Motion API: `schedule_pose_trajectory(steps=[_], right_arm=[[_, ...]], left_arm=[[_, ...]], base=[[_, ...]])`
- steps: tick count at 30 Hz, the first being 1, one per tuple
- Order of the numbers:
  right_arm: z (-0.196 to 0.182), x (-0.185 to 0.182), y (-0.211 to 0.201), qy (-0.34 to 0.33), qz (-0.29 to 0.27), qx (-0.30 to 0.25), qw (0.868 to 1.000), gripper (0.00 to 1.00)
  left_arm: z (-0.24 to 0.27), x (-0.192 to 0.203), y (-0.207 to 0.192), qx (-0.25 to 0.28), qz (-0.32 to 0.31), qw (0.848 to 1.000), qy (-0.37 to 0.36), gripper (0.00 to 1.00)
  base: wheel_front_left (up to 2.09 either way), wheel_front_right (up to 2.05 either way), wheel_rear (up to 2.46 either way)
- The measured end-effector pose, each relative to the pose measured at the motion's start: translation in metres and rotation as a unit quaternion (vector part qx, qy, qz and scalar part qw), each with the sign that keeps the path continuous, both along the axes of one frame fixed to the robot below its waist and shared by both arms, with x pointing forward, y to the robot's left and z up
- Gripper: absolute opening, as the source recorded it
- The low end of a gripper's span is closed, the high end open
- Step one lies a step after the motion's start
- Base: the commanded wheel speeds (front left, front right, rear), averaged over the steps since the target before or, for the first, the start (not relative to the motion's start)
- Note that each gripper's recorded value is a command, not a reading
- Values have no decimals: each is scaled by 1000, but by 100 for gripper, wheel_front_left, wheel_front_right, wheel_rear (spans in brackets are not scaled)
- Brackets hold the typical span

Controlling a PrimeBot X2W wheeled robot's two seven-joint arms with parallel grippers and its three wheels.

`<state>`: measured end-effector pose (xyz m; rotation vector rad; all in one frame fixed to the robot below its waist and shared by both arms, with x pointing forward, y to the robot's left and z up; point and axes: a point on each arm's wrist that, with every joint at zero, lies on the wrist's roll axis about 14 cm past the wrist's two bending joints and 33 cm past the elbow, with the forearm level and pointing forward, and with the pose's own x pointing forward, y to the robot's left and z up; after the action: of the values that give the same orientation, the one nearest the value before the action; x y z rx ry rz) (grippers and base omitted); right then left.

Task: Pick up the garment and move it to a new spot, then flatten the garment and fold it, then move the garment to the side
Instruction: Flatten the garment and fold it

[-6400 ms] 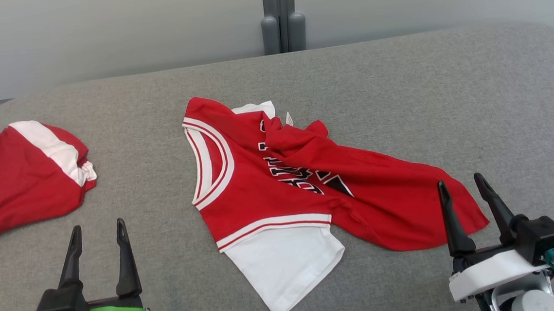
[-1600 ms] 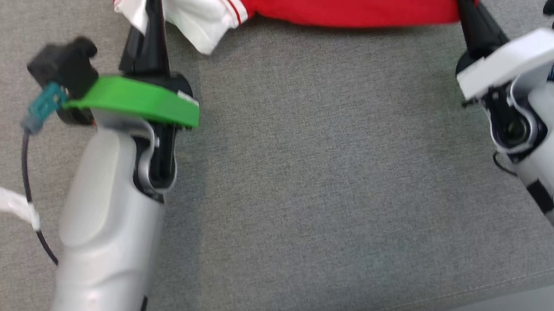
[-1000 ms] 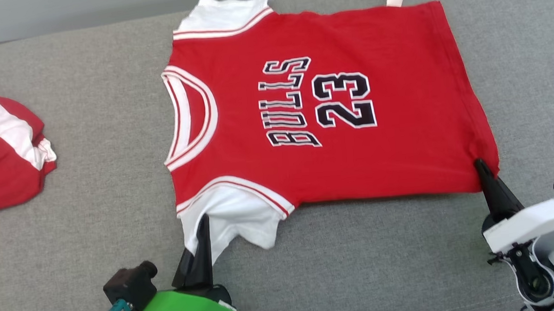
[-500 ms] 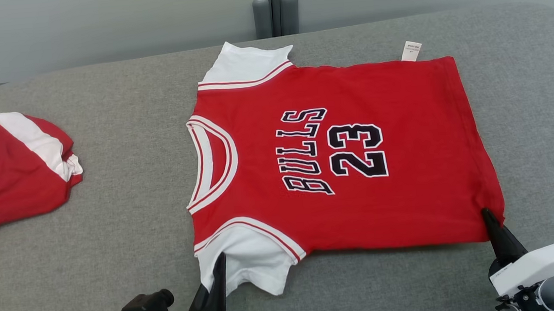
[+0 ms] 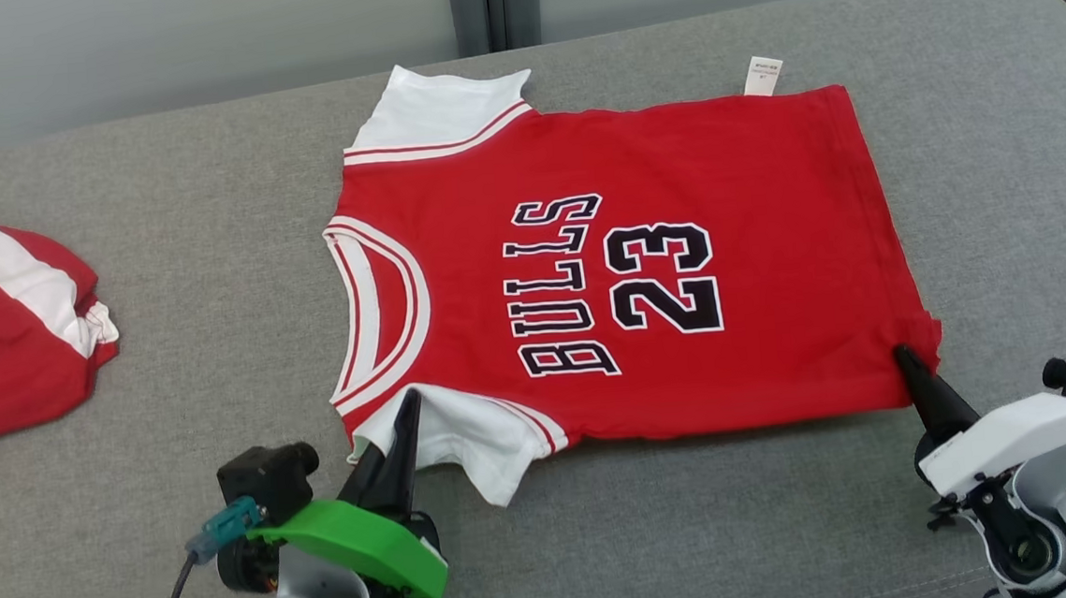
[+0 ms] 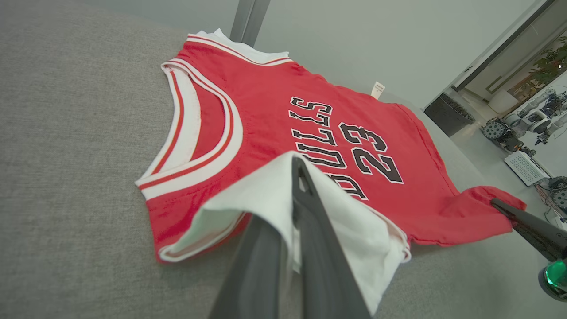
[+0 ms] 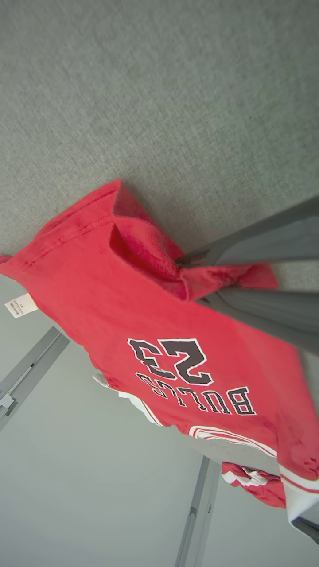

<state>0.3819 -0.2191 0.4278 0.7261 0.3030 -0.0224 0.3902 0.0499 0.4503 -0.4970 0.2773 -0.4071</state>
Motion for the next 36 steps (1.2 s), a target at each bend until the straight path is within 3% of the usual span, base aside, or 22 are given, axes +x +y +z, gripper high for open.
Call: schedule_pose_trajectory(steps=[15, 16, 17, 18, 19, 26, 36], right_arm=[[1, 64, -9, 20, 7, -21, 1000, 2], [1, 67, -9, 19, 5, -23, 1000, 60], [2, 70, -10, 17, 3, -27, 999, 100], [2, 72, -10, 16, 2, -28, 999, 100], [2, 74, -11, 14, 1, -30, 999, 100], [17, 73, -18, -26, -2, -77, 997, 100], [12, 46, -43, -26, 9, -172, 985, 100]], left_arm=[[-14, 75, -5, 43, -28, 999, 14, 0], [-18, 76, -5, 50, -31, 998, 18, 0], [-20, 79, -4, 53, -29, 998, 18, 29], [-20, 82, -3, 52, -24, 998, 13, 87], [-20, 85, -2, 53, -21, 998, 10, 100], [-13, 90, 13, 51, 16, 998, -24, 100], [-38, 52, 39, 89, 40, 995, -6, 100]], base=[[0, 0, 0], [0, 0, 0], [0, 0, 0], [0, 0, 0], [0, 0, 0], [0, 0, 0], [0, 0, 0]])
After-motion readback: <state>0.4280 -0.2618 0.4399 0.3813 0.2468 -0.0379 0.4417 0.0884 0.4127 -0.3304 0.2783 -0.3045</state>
